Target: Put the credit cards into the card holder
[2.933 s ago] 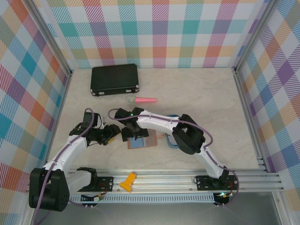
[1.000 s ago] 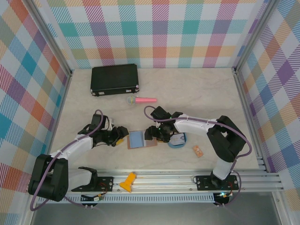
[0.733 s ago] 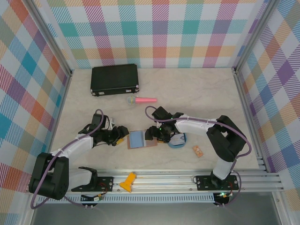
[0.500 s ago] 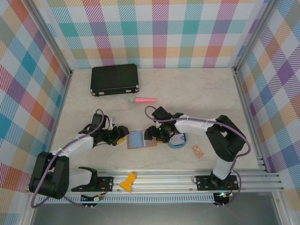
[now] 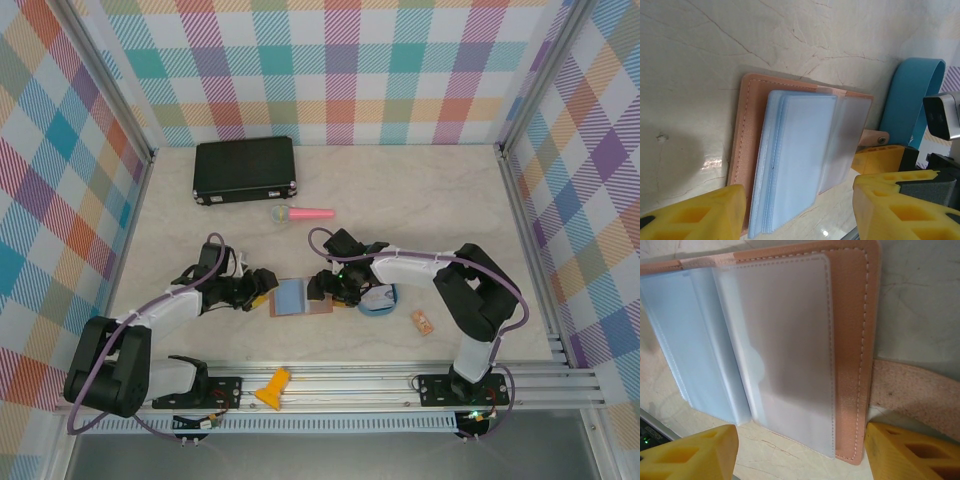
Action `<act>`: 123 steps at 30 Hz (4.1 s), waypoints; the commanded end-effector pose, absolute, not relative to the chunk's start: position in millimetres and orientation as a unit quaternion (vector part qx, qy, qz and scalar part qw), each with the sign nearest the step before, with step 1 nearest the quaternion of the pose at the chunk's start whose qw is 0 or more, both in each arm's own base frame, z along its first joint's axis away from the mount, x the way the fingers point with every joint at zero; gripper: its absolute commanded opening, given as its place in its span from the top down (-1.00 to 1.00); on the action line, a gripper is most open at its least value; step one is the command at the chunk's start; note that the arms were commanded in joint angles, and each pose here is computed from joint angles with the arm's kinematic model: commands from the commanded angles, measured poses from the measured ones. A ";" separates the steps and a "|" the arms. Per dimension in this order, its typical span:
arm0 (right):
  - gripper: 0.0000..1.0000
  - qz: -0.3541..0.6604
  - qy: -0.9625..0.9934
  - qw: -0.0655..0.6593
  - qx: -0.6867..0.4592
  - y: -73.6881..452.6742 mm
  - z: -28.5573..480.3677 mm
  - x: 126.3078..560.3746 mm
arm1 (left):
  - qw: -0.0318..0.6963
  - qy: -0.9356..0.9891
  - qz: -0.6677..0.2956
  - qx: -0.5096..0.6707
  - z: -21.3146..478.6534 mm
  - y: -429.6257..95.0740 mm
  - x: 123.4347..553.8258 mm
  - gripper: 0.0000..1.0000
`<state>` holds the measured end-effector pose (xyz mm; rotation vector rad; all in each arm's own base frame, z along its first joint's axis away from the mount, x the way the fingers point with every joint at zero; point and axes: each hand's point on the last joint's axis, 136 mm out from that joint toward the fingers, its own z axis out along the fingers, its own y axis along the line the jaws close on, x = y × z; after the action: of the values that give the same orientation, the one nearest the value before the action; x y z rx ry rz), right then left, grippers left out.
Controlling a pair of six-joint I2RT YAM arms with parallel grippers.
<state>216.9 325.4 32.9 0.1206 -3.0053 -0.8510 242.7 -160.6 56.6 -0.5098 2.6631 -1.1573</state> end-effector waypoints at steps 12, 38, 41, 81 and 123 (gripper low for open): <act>-0.37 -0.247 -0.965 -0.039 0.073 317.1 54.8 220.4 | 0.139 0.896 -0.400 -0.138 77.0 -166.9 260.0 -0.17; -0.46 -0.250 -0.966 -0.009 0.058 354.4 34.9 217.5 | 0.114 0.886 -0.436 -0.107 54.7 -201.5 285.9 -0.17; -0.46 -0.242 -0.969 -0.012 0.046 348.0 32.8 226.9 | 0.098 0.894 -0.422 -0.112 45.5 -195.4 270.5 -0.17; -0.41 -0.335 -0.896 -0.158 0.244 379.5 105.1 227.9 | 0.202 0.895 -0.388 -0.092 112.5 -158.6 333.5 -0.13; -0.50 -0.307 -0.924 -0.159 0.161 323.2 109.2 237.5 | 0.110 0.901 -0.366 -0.208 32.6 -167.0 275.1 -0.01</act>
<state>243.9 314.7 106.9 0.5221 -3.2871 -1.0525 296.0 -169.6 36.7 -0.4885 2.6418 -1.0508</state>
